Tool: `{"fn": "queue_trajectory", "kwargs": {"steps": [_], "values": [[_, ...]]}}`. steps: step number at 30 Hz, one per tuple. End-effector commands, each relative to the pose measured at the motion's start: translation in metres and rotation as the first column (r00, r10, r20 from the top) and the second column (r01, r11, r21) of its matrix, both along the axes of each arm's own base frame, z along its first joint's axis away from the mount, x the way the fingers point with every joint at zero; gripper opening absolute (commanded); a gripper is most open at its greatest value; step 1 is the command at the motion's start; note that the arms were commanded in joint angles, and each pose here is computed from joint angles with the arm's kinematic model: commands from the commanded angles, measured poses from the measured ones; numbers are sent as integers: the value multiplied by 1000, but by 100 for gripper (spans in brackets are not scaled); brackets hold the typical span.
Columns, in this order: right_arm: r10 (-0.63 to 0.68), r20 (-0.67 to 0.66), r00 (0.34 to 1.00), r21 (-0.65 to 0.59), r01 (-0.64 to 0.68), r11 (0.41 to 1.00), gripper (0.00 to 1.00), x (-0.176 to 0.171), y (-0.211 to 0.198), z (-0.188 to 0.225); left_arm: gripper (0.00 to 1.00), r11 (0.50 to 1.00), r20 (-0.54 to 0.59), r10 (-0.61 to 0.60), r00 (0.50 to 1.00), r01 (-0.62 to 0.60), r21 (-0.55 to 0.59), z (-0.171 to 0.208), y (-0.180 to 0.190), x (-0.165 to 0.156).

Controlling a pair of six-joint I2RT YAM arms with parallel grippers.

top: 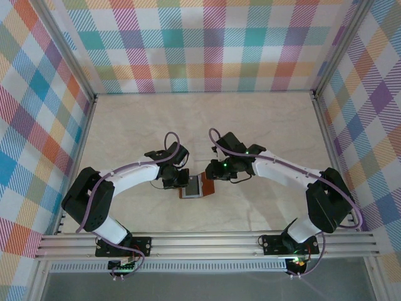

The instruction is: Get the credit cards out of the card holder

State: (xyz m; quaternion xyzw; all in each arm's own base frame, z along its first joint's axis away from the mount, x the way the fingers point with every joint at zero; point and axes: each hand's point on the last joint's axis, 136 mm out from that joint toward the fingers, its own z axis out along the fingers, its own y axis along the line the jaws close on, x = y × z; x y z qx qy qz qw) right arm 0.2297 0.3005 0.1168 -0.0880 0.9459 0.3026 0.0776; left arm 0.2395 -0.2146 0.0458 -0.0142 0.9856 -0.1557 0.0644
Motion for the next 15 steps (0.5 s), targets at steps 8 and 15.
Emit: {"fn": "queue_trajectory", "kwargs": {"steps": [8, 15], "values": [[34, -143, 989, 84, -22, 996, 20, 5, 35, -41, 0, 1000, -11, -14, 1000, 14, -26, -4, -4, 4], [4, -171, 985, 65, 8, 998, 18, 2, 24, -77, 0, 999, -19, -29, 999, 30, 16, -9, 0, 6]]}}
